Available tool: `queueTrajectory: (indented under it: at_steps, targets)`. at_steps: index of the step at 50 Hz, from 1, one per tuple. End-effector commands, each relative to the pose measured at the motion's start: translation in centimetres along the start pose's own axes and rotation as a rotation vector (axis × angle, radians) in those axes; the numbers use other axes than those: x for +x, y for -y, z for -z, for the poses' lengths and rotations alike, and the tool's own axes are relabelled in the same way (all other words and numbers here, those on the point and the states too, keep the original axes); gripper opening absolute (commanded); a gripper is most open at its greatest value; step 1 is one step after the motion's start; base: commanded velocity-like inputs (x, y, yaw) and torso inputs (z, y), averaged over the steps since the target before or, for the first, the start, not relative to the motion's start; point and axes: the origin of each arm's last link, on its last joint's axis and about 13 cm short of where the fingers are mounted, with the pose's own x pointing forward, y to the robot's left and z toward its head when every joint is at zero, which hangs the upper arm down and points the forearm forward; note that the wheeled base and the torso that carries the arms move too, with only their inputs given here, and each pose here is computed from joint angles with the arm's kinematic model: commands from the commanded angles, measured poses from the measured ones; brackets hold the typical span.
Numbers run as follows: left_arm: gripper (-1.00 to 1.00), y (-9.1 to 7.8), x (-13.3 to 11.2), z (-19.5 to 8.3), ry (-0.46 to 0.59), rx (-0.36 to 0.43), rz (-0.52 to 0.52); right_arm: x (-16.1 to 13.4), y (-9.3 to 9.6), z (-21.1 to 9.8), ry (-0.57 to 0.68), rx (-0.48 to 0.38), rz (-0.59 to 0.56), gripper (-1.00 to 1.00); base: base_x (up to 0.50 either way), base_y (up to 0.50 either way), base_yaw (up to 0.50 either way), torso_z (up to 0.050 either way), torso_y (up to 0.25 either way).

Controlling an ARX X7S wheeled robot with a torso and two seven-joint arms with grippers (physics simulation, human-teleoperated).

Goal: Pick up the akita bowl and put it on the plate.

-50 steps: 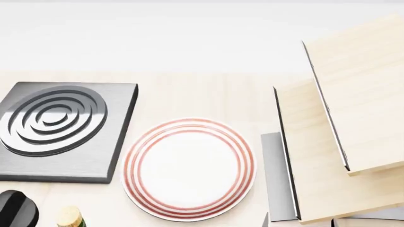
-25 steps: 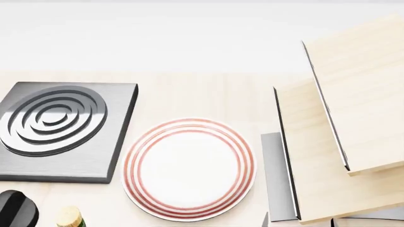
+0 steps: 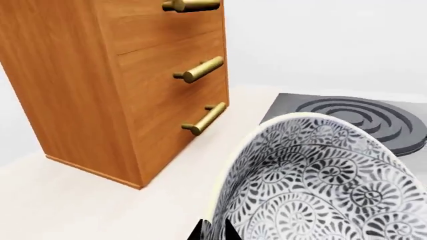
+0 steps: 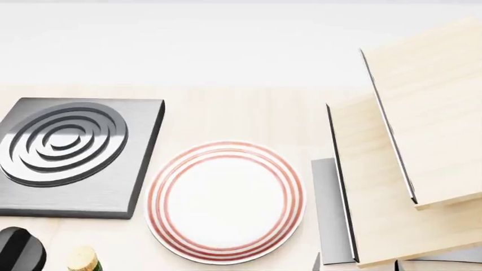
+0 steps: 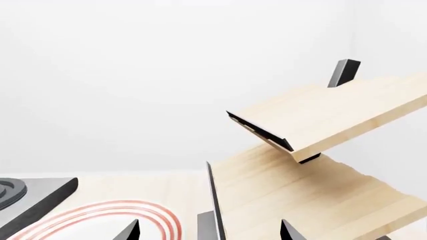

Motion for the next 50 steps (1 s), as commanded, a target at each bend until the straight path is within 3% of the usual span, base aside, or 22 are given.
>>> queueTrajectory:
  at_steps: [1, 8, 33, 50]
  targets:
    - [-1.0, 0.0, -0.4, -1.5, 0.132, -0.041, -0.032, 0.0, 0.0, 0.0, 0.0, 0.0, 0.0, 1.0, 0.0, 0.0, 0.0, 0.0, 0.0]
    - [-1.0, 0.0, -0.7, -2.3, 0.235, -0.053, -0.034, 0.1, 0.0, 0.1, -0.002, -0.002, 0.001, 1.0, 0.0, 0.0, 0.0, 0.0, 0.0]
    - [-1.0, 0.5, -0.6, -5.2, 0.342, -0.043, -0.059, 0.1, 0.0, 0.1, -0.003, -0.002, 0.001, 1.0, 0.0, 0.0, 0.0, 0.0, 0.0]
    - [-1.0, 0.3, -1.0, -10.5, 0.44, -0.033, -0.1, 0.2, 0.1, 0.1, -0.01, 0.006, 0.002, 1.0, 0.0, 0.0, 0.0, 0.0, 0.0]
